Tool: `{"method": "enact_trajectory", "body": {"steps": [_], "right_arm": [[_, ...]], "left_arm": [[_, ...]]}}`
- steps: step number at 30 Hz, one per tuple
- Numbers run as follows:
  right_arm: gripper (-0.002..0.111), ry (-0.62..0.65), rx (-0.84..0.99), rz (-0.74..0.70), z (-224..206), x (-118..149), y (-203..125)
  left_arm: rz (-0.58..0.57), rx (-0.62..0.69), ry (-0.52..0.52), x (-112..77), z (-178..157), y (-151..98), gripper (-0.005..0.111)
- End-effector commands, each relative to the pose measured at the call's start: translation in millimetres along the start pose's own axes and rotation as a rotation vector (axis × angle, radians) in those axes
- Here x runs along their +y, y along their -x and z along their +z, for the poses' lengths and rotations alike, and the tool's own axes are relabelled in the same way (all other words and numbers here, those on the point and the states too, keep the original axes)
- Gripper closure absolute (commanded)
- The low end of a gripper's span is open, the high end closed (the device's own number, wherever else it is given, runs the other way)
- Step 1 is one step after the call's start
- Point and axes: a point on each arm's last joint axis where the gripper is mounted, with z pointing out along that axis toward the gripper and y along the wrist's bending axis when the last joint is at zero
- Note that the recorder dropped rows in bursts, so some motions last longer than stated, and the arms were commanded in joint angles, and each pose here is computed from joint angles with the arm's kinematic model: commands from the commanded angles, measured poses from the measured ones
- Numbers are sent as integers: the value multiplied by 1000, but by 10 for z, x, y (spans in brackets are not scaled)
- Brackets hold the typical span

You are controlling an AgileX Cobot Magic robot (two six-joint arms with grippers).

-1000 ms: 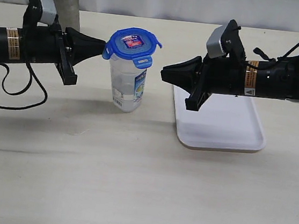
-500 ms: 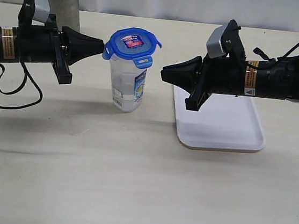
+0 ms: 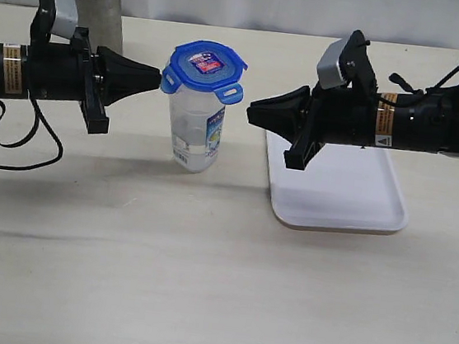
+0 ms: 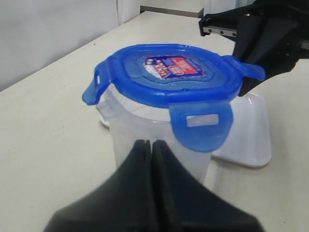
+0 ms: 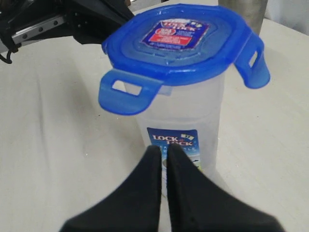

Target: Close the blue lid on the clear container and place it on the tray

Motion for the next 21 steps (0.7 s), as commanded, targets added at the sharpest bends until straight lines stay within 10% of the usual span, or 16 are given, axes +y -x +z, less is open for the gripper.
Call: {"method": "enact_trajectory", "body": {"steps": [1, 21], "right_arm": [[103, -106, -82, 85, -1, -107, 76], [103, -230, -92, 56, -148, -29, 434]], "left_arm": [[-38, 33, 98, 86, -11, -16, 107], [-66, 20, 149, 132, -16, -8, 107]]}}
